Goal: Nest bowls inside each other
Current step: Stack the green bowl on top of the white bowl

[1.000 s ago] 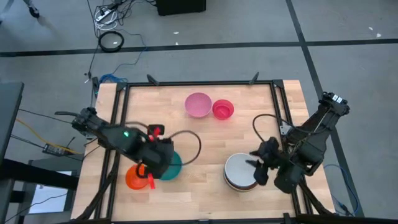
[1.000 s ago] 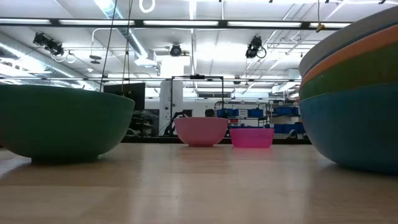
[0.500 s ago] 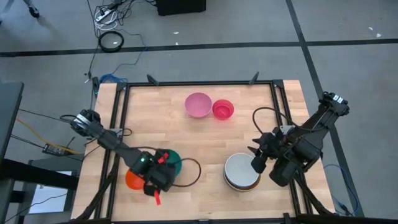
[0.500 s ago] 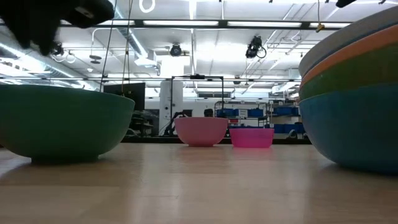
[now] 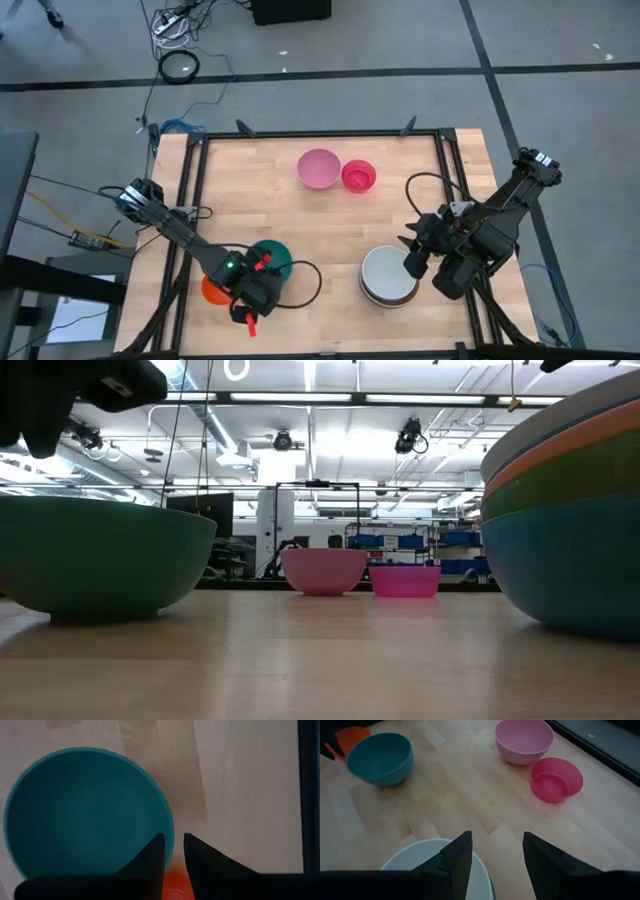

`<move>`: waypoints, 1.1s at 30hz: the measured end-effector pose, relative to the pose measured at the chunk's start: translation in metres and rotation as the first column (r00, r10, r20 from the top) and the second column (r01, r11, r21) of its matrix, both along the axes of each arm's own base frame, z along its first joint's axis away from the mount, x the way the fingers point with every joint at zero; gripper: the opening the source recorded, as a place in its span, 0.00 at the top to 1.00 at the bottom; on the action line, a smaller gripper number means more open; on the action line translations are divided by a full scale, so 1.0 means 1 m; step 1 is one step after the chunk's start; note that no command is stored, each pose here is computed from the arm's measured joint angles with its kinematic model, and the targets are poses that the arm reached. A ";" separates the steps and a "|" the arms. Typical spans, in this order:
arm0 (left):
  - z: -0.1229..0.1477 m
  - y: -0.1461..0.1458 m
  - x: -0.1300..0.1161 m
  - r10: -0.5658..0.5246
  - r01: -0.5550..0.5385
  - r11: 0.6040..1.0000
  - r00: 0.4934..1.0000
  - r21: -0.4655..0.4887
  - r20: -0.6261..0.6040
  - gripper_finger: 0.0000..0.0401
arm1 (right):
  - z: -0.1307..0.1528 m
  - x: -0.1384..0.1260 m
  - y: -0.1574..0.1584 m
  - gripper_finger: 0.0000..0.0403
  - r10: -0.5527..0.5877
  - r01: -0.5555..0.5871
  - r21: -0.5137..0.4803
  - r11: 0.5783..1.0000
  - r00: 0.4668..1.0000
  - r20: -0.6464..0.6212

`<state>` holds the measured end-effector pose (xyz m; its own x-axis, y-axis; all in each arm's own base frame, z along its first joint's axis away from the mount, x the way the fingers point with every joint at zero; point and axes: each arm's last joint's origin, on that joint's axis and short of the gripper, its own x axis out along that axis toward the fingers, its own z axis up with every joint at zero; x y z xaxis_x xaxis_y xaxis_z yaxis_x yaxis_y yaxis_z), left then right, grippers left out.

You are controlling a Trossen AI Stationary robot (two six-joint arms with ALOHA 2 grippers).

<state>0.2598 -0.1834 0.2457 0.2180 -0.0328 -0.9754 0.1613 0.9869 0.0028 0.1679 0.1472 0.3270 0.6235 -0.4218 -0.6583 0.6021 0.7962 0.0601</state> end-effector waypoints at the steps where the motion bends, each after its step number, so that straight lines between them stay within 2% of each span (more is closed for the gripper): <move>1: -0.002 -0.001 0.001 0.000 0.000 1.000 1.000 0.001 -0.002 0.80 | 0.000 0.000 0.000 0.59 0.000 0.000 0.001 1.000 1.000 -0.001; 15: -0.036 -0.010 0.014 -0.017 0.020 0.998 0.998 0.055 -0.056 0.80 | 0.000 0.000 0.001 0.59 0.003 -0.003 0.014 1.000 1.000 -0.004; 21: -0.059 -0.005 0.008 0.014 -0.009 0.998 0.997 0.064 -0.073 0.80 | 0.000 0.000 0.001 0.59 0.003 -0.003 0.017 1.000 1.000 -0.001; 23: -0.062 -0.005 0.007 0.012 -0.008 0.998 0.998 0.058 -0.067 0.84 | 0.000 0.001 0.001 0.59 0.003 -0.003 0.016 1.000 1.000 -0.002; 27: -0.059 -0.005 0.008 -0.026 0.029 0.998 0.998 0.058 -0.054 0.97 | 0.000 0.000 0.001 0.59 0.003 -0.003 0.016 1.000 1.000 -0.002; 30: -0.051 -0.007 0.012 -0.065 0.067 0.996 0.998 0.066 -0.025 0.98 | 0.000 0.000 0.001 0.59 0.006 -0.006 0.013 1.000 1.000 -0.004; 33: -0.040 -0.005 0.018 -0.118 0.116 0.983 0.993 0.141 0.008 0.99 | 0.000 0.001 0.000 0.59 0.000 0.000 0.006 1.000 1.000 0.000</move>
